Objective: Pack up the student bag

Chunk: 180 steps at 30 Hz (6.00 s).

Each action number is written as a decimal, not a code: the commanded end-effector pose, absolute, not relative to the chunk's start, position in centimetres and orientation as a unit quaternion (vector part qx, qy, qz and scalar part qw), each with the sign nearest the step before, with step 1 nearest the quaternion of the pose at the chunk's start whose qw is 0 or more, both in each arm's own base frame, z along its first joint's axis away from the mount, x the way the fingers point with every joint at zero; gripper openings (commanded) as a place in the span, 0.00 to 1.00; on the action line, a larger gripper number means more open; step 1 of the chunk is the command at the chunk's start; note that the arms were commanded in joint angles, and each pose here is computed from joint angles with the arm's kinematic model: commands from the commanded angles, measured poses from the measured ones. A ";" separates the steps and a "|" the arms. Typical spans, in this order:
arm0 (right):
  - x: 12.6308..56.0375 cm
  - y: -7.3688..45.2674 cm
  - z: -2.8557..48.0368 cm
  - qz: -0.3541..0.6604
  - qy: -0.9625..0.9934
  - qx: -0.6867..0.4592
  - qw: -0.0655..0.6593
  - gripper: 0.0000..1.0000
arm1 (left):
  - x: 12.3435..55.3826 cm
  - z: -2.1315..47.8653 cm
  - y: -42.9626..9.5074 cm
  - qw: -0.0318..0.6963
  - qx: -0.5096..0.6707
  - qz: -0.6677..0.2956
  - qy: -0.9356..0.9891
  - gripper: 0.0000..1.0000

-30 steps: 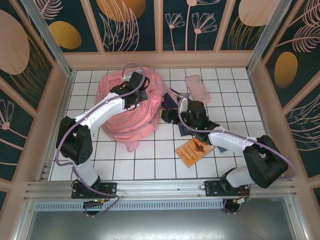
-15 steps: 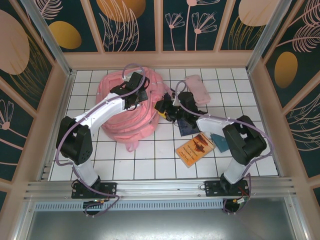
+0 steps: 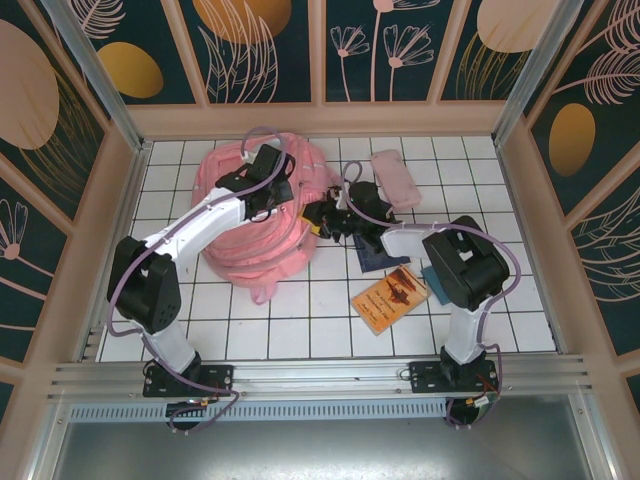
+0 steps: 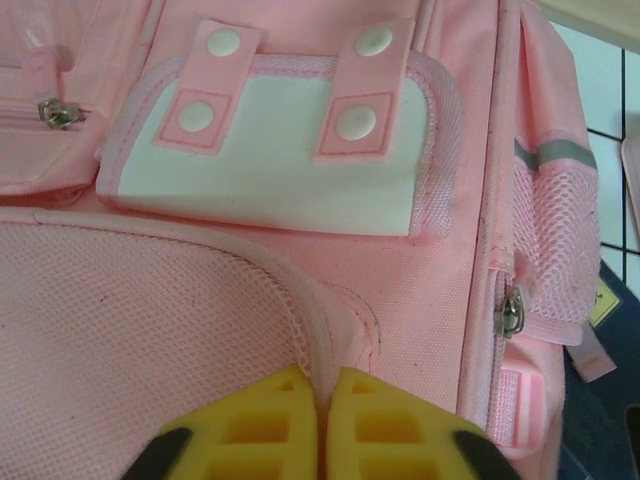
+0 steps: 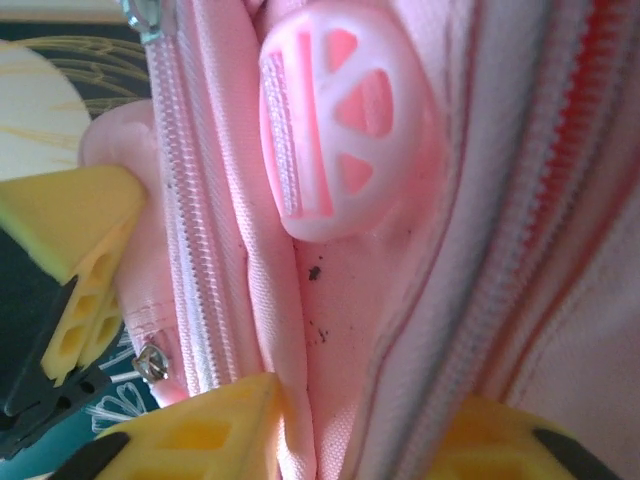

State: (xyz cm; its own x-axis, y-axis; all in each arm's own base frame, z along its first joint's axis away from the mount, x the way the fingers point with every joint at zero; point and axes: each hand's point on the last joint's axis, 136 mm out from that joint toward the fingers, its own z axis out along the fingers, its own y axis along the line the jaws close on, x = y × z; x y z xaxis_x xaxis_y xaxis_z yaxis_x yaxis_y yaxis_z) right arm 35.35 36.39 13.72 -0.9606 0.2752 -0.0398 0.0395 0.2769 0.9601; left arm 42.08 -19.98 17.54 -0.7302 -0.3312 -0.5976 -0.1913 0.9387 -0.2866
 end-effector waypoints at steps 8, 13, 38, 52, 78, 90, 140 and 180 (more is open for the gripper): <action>37.4 38.1 20.9 0.661 0.736 0.062 0.136 0.13 | 35.6 22.0 -18.1 0.345 -0.140 -0.163 0.914 0.59; 38.0 38.9 22.0 0.670 0.726 0.069 0.140 0.13 | 31.1 20.2 -22.2 0.298 -0.084 -0.219 0.925 0.55; 37.0 39.3 22.1 0.667 0.731 0.060 0.134 0.12 | 31.8 12.3 -22.6 0.264 -0.168 -0.146 0.938 0.26; 39.3 37.2 19.0 0.581 0.784 0.089 0.198 0.05 | 30.8 13.4 -20.7 0.277 -0.142 -0.109 0.944 0.00; 40.5 35.1 17.8 0.578 0.796 0.101 0.148 0.30 | 29.8 13.3 -19.8 0.278 -0.074 -0.159 0.944 0.00; 39.0 35.0 14.0 0.511 0.836 0.131 0.151 0.09 | 29.5 12.4 -15.5 0.282 -0.095 -0.052 0.953 0.00; 39.6 37.3 13.8 0.315 0.921 0.154 0.168 0.50 | 32.1 12.3 -8.0 0.302 -0.109 -0.115 0.940 0.00; 38.2 42.2 9.3 0.358 0.922 0.114 0.091 0.23 | 31.6 9.3 -7.0 0.266 -0.114 -0.075 0.954 0.00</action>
